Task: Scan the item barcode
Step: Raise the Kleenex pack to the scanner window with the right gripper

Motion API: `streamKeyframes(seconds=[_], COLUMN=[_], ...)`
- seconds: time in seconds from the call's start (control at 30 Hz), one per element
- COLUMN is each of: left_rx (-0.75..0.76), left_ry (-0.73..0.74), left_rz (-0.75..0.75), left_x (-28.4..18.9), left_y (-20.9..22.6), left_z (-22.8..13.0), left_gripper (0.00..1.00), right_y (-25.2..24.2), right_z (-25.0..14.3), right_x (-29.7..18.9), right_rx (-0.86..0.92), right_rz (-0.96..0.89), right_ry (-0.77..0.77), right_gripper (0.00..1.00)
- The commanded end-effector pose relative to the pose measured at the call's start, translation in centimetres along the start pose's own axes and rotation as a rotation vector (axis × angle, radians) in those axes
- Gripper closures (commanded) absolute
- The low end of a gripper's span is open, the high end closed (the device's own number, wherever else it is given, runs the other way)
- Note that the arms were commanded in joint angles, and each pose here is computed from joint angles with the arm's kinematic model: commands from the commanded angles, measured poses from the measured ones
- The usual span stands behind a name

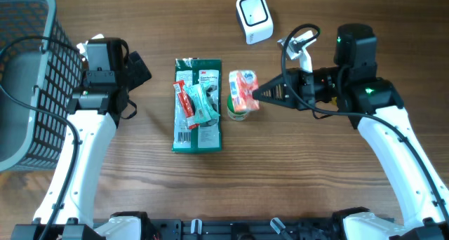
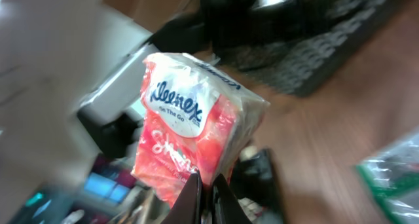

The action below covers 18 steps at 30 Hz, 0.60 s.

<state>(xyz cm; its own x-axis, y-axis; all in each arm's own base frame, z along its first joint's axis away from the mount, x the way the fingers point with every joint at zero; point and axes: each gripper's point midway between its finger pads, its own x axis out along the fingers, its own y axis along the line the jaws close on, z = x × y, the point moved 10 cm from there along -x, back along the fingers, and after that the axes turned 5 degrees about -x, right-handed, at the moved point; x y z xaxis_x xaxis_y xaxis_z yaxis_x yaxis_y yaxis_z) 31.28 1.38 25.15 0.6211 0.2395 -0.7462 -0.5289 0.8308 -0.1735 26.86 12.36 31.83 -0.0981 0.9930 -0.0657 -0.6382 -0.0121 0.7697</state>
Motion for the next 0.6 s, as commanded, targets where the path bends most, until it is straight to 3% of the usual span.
streamKeyframes(seconds=[0.0,0.1,0.2,0.37,0.5,0.57], left_rx=[-0.003,-0.003,-0.003,-0.003,-0.003,-0.003], left_ry=[-0.012,-0.013,-0.012,-0.012,-0.012,-0.012], left_rz=[0.01,0.01,0.01,0.01,0.01,0.01], left_x=[0.0,0.0,0.0,0.0,0.0,0.0], left_y=[0.1,0.1,0.1,0.1,0.1,0.1], left_z=[0.3,0.3,0.3,0.3,0.3,0.3], left_gripper=[0.0,0.0,0.0,0.0,0.0,0.0], right_y=[-2.8,-2.8,1.7,6.2,0.5,-4.1], right_z=[0.8,1.5,5.1,11.4,13.4,13.6], right_x=[-1.0,-2.1,-3.8,-5.1,-2.7,0.6], right_rx=[0.041,0.07,0.024,-0.059,-0.19,-0.35], right_rz=[-0.478,-0.727,-0.968,-1.15,-1.452,-1.512], right_ry=[-0.129,-0.149,-0.171,-0.145,0.03,0.238], right_gripper=[0.96,0.96,0.96,0.96,0.96,0.96])
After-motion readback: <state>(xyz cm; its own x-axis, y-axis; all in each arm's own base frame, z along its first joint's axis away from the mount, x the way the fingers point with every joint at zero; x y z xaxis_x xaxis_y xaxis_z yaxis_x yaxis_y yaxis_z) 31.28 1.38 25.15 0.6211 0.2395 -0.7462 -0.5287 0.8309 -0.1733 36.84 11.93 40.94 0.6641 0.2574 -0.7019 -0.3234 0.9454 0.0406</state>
